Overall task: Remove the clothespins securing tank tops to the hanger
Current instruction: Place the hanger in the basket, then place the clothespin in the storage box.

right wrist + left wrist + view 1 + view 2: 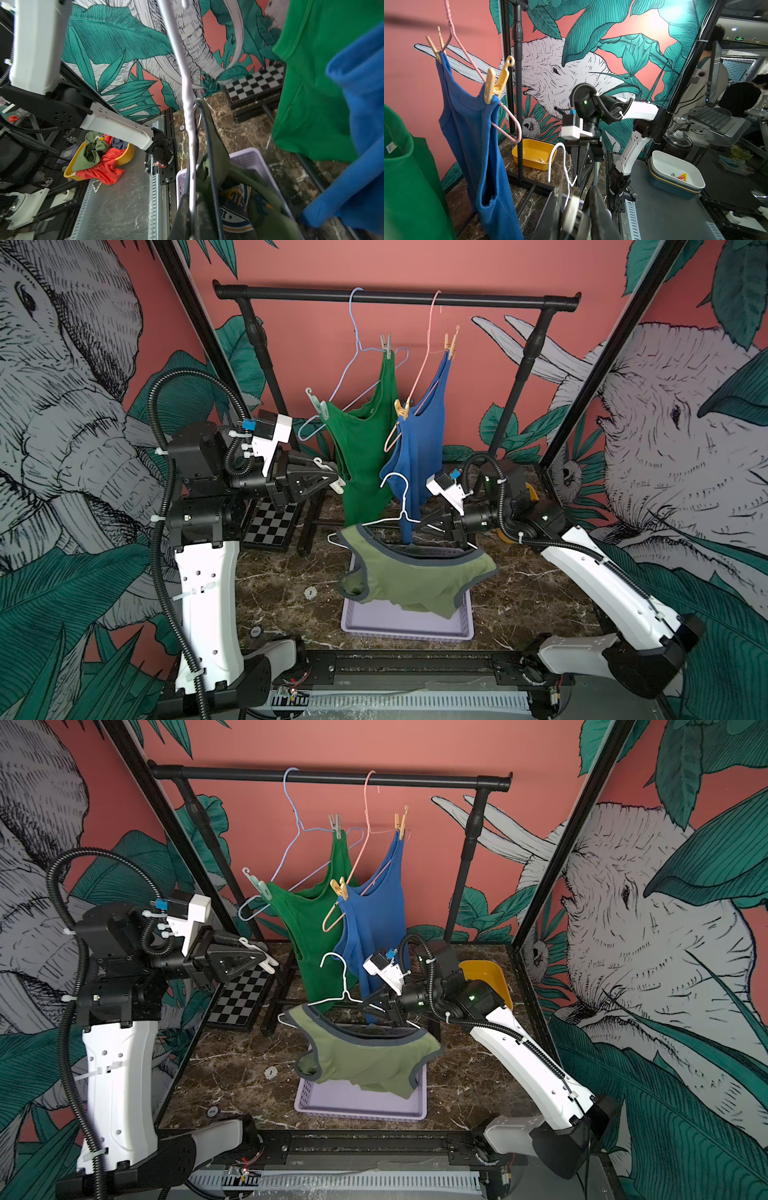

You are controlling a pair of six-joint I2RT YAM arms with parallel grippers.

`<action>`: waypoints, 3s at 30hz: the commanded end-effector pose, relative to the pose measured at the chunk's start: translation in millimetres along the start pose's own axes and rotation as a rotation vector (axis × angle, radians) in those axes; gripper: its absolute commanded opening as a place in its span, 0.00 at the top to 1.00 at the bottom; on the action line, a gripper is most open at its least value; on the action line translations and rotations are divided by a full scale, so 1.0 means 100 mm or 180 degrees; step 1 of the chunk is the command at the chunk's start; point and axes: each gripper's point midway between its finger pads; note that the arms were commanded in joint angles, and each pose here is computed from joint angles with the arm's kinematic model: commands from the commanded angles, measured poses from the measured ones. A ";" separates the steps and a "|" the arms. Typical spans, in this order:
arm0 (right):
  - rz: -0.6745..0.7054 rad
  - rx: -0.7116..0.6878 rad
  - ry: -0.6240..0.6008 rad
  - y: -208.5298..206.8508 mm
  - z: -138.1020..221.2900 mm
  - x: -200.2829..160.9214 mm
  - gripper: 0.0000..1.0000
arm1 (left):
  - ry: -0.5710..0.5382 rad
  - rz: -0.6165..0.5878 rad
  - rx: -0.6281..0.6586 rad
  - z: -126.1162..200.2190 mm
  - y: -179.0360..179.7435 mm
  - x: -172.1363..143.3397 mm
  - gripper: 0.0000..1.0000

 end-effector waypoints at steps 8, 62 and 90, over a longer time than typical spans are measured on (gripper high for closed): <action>-0.0390 -0.0181 0.0198 -0.20 -0.23 -0.71 1.00 | 0.0009 0.0024 -0.0021 -0.03 -0.11 -0.02 1.00; 0.1036 -0.0710 -0.0647 0.13 -0.34 1.72 0.32 | 0.0128 0.0571 -0.0176 -0.43 0.16 -0.22 1.00; 0.1029 -0.0475 -0.0511 0.15 -0.67 1.65 0.87 | 0.0155 0.0447 -0.0334 -0.42 -0.09 -0.14 1.00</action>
Point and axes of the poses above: each gripper's point midway between its finger pads, its own z axis back along the fingers, its own y axis along the line the jaws close on, x = y × z, and after that the axes turned 15 degrees about z, right-handed
